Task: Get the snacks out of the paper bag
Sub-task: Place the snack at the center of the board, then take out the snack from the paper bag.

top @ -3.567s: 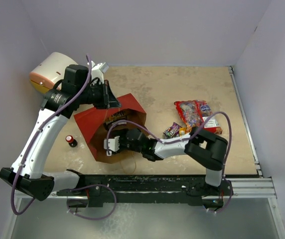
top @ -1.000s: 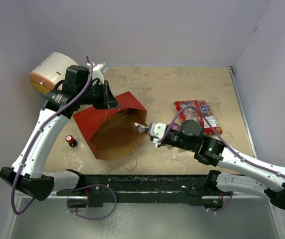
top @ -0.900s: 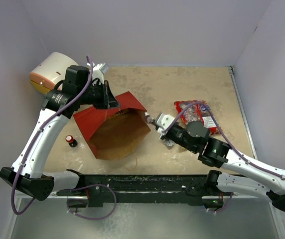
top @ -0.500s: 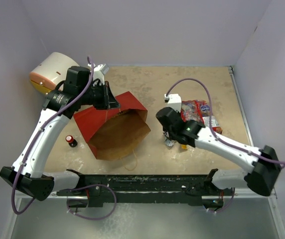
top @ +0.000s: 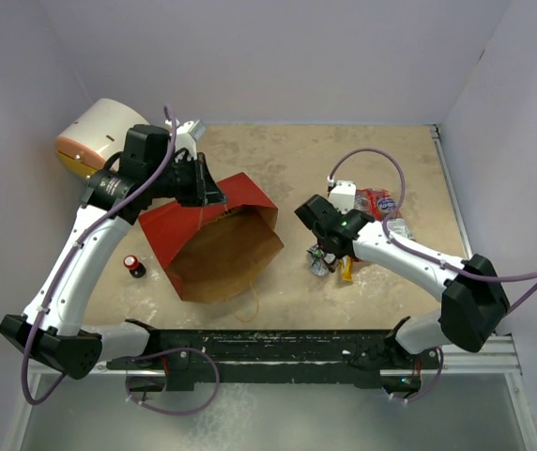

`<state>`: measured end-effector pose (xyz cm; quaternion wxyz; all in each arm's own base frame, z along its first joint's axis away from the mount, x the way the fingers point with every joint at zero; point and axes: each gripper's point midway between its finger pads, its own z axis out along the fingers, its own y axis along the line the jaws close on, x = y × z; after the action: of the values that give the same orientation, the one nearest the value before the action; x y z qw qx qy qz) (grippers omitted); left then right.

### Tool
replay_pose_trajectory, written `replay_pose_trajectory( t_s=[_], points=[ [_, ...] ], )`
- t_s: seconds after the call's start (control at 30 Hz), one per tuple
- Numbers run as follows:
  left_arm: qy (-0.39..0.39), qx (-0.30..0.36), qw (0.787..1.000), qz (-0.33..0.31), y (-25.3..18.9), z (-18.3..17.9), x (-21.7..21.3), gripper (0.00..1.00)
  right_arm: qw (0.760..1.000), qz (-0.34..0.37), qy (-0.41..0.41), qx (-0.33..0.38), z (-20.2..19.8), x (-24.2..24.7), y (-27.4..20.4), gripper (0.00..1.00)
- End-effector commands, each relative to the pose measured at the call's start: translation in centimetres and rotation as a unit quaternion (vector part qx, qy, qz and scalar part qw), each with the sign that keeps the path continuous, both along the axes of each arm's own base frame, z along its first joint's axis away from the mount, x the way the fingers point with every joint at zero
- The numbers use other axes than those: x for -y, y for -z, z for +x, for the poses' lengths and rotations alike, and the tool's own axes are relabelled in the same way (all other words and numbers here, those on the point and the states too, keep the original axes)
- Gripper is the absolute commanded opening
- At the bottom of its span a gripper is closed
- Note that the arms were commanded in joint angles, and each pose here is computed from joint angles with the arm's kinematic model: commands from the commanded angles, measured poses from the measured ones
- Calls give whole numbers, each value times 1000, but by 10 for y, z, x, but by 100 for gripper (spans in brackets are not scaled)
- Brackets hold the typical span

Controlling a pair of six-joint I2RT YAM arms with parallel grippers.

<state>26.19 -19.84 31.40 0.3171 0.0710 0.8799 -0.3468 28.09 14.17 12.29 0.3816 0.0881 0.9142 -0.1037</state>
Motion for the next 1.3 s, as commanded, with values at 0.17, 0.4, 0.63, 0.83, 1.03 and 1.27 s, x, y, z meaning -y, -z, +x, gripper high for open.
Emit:
replay_pose_trajectory(
  t_s=[0.17, 0.4, 0.63, 0.83, 1.03, 1.27],
  points=[
    [-1, 30, 999, -24, -17, -2, 2, 0, 999, -46, -25, 1, 11, 13, 21, 11],
    [-1, 24, 999, -32, -16, -4, 3, 0, 997, -23, -69, -1, 16, -3, 13, 30],
    [1, 17, 999, -39, -14, -6, 5, 0, 980, 11, -171, 98, 27, -21, -82, 60],
    [1, 25, 999, -40, -18, -4, 5, 0, 939, 80, -313, 118, 12, -65, -79, 68],
    [-4, 28, 999, -35, -20, -5, 3, 0, 878, 162, -397, 214, -9, -123, -116, 71],
    [-6, 27, 999, -33, -17, -4, 2, 0, 723, 127, -619, 279, -72, -190, -155, 74]
  ],
)
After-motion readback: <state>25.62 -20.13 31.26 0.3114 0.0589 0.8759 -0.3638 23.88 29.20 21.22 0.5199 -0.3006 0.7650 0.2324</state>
